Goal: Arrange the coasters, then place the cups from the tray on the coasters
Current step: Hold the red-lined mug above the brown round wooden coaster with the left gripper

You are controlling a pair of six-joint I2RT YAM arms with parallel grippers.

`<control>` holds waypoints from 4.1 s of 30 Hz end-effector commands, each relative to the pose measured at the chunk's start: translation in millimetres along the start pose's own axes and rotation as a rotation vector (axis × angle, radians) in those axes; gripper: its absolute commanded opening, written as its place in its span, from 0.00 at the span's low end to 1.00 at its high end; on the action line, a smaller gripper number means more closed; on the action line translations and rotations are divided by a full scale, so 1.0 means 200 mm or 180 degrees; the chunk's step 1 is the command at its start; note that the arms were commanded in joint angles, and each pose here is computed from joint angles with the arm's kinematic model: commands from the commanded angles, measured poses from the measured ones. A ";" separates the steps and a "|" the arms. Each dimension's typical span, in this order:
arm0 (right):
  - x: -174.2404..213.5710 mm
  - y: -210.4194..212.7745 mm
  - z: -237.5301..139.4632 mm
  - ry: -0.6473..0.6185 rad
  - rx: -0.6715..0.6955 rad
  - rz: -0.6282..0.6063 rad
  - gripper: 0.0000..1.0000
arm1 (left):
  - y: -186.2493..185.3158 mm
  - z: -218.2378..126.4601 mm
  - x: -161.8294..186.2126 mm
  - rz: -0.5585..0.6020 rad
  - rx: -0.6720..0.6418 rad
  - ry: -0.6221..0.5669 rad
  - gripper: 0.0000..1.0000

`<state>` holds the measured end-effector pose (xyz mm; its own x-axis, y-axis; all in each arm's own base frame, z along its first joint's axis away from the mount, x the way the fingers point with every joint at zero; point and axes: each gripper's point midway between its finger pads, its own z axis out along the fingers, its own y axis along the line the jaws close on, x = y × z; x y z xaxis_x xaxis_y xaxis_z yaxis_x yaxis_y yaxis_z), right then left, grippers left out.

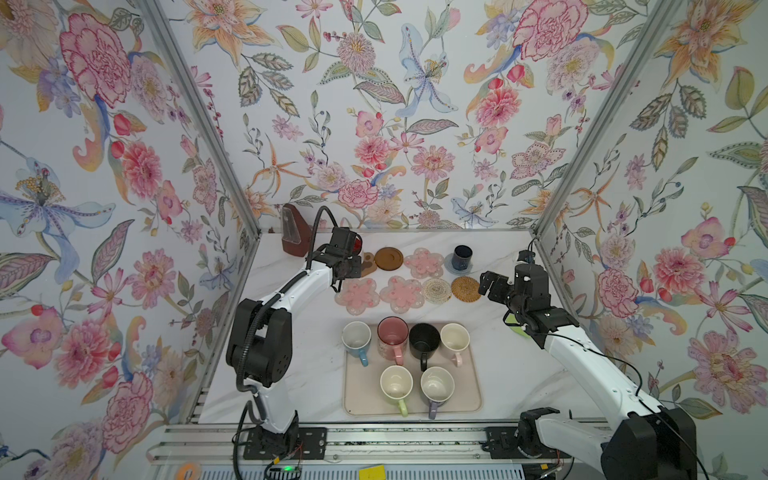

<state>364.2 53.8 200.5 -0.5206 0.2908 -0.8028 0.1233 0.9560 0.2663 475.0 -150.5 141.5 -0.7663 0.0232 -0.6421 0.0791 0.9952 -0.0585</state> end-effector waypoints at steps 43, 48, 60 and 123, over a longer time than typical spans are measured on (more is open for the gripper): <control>0.05 -0.06 0.02 0.0231 0.0097 -0.0256 0.99 | -0.02 0.45 -0.18 -0.0053 0.0008 0.0071 0.00; 0.05 -0.06 0.02 0.0229 0.0103 -0.0253 0.99 | -0.02 0.47 -0.18 -0.0057 0.0007 0.0083 0.00; 0.04 -0.06 0.02 0.0224 0.0093 -0.0252 0.99 | -0.03 0.50 -0.17 -0.0072 0.0002 0.0108 0.00; 0.04 -0.06 0.03 0.0243 0.0070 -0.0232 0.99 | -0.02 0.36 -0.16 -0.0125 0.0039 0.0085 0.00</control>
<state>359.1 44.3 177.9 -0.6000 0.2202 -0.7691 0.1116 0.9750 0.1921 540.4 -165.1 65.1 -0.8302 0.0145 -0.5573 0.0600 0.9962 -0.0635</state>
